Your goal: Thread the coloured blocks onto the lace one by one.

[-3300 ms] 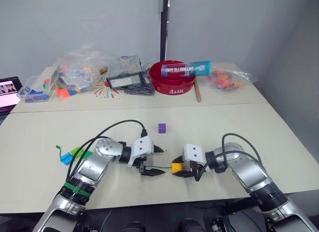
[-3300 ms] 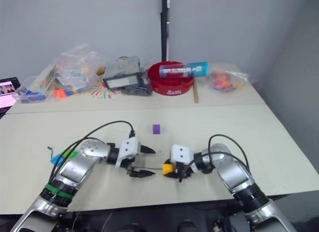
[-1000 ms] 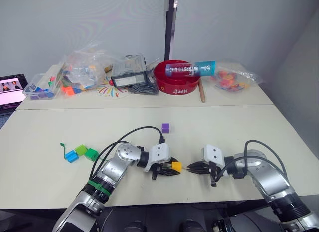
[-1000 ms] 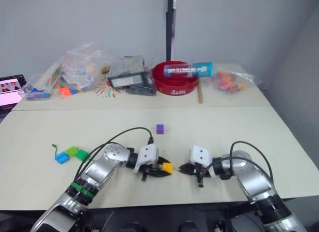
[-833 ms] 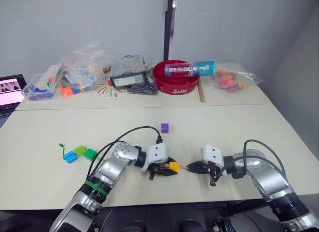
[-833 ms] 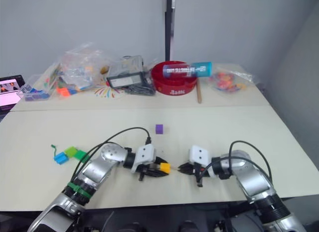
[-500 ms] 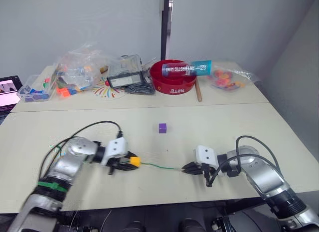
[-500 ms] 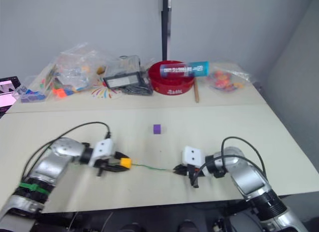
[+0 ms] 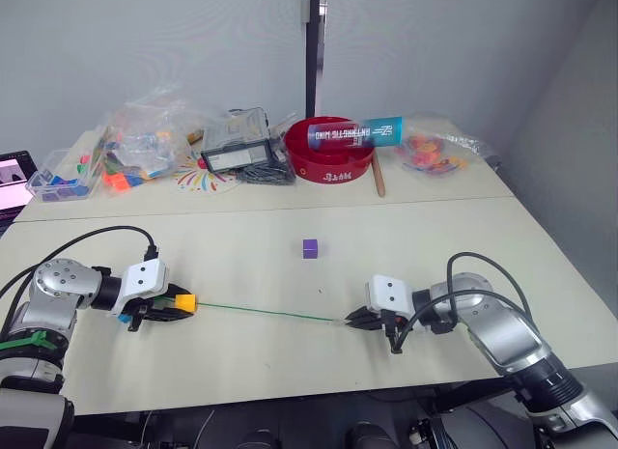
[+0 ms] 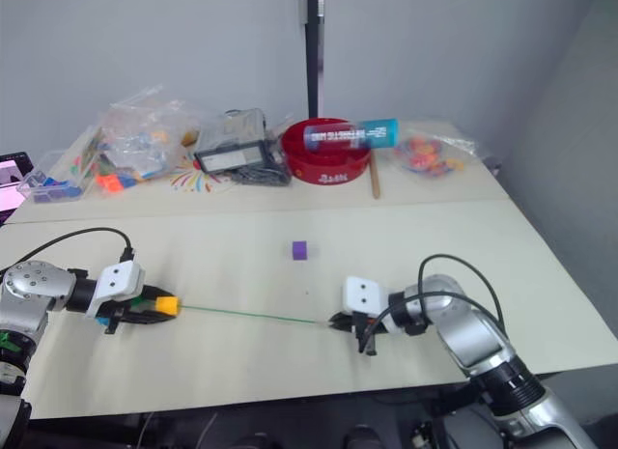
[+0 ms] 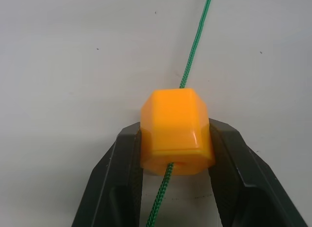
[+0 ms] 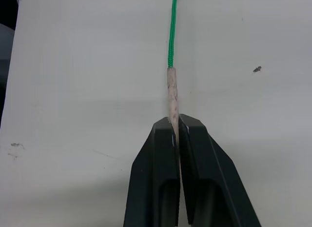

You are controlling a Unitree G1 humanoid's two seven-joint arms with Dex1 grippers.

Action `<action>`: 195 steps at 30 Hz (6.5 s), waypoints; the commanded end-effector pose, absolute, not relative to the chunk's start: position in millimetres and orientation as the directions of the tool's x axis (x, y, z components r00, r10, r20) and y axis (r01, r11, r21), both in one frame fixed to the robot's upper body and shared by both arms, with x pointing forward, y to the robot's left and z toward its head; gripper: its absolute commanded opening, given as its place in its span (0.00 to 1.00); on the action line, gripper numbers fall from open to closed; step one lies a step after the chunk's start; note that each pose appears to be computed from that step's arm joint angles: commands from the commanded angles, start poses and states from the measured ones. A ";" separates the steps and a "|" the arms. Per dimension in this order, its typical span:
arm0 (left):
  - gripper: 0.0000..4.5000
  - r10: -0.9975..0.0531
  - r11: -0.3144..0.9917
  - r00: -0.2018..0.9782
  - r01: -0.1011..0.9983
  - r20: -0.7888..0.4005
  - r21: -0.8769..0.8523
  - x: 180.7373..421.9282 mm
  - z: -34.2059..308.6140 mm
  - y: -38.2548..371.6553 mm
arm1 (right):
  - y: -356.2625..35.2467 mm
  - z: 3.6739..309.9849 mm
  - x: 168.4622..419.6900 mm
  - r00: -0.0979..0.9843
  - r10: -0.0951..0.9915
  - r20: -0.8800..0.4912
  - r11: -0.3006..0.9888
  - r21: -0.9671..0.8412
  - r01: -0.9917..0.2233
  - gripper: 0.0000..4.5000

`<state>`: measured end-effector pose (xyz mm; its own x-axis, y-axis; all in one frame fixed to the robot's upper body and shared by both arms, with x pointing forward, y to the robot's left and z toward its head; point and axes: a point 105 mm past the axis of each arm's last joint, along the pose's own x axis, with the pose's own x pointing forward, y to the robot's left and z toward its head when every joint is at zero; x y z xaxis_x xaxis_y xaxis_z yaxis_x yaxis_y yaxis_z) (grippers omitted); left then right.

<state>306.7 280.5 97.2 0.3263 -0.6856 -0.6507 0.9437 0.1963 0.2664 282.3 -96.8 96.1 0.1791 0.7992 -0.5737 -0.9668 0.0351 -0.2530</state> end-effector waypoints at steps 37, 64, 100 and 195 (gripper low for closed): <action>0.94 -0.886 0.077 0.135 0.986 -0.443 0.145 293.4 159.9 180.4 | -75.6 110.8 286.8 0.176 0.825 -0.537 0.006 -0.303 -0.953 0.00; 0.94 -0.925 0.060 0.134 0.975 -0.354 0.212 294.2 94.0 96.5 | -43.8 111.1 289.9 0.160 0.809 -0.565 -0.046 -0.333 -0.942 0.00; 0.00 -0.936 0.055 0.117 0.980 -0.331 0.193 296.9 106.3 82.3 | -50.2 110.4 289.3 0.173 0.802 -0.572 -0.026 -0.322 -0.946 0.00; 0.00 -0.937 0.138 0.185 0.976 -0.297 0.171 287.7 105.9 123.3 | -31.3 138.9 409.8 0.389 0.855 -0.343 0.283 -0.319 -0.905 0.99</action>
<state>289.1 123.3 98.8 0.1875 -0.9363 -0.2968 0.9795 0.1556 0.1279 408.3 -34.8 128.0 0.4021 0.8416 -0.3605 -0.9062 0.3097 -0.2878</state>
